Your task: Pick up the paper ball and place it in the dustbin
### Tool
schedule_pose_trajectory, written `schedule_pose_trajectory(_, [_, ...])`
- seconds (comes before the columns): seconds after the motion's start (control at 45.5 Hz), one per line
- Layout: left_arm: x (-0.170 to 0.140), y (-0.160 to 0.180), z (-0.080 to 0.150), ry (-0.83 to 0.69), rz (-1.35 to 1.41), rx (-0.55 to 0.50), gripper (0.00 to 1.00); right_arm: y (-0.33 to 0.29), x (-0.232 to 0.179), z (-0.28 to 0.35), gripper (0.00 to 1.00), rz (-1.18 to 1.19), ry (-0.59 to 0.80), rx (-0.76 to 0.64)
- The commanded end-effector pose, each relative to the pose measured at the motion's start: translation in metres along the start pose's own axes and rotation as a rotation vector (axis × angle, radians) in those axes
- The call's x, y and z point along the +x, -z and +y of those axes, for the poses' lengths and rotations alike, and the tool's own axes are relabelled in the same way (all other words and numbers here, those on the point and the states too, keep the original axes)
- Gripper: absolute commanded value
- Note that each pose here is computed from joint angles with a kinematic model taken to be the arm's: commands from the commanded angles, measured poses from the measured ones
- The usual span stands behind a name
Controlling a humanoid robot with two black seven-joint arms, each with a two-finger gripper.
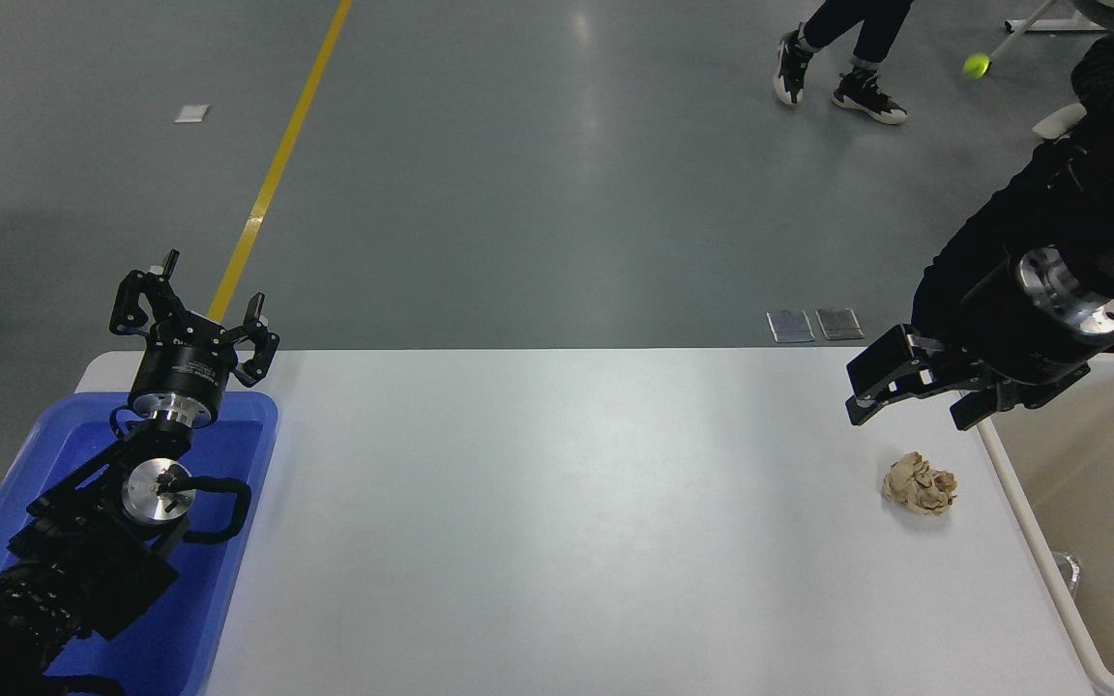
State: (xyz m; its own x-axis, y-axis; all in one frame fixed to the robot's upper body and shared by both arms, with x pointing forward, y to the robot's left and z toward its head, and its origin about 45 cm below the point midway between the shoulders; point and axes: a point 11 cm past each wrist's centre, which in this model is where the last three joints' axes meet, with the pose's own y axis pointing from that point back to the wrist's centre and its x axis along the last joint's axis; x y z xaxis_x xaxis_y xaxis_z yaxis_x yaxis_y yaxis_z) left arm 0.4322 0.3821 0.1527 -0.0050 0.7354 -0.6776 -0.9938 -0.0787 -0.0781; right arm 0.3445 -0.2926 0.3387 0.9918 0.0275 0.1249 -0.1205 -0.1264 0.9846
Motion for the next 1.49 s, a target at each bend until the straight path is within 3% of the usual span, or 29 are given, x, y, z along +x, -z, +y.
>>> schedule_pose_trajectory(0.0, [-0.001, -0.005, 0.0, 0.005, -0.003, -0.056, 0.99, 0.001, 0.001, 0.0, 1.0, 0.002, -0.001, 0.001])
schedule_pose_trajectory(0.11, [-0.003, -0.006, 0.002, 0.005, 0.006, -0.107, 0.99, 0.001, 0.001, -0.001, 1.0, 0.004, -0.002, 0.002])
schedule_pose_trajectory(0.462, [-0.003, -0.005, 0.002, 0.005, 0.007, -0.111, 0.99, -0.008, 0.026, -0.004, 1.0, 0.029, -0.06, -0.046])
schedule_pose_trajectory(0.989, [-0.003, -0.006, 0.002, 0.006, 0.007, -0.112, 0.99, -0.065, 0.053, -0.093, 1.0, 0.028, -0.191, -0.079])
schedule_pose_trajectory(1.473, [-0.004, -0.005, 0.002, 0.006, 0.008, -0.111, 0.99, -0.135, 0.022, -0.182, 1.0, 0.116, -0.353, -0.19])
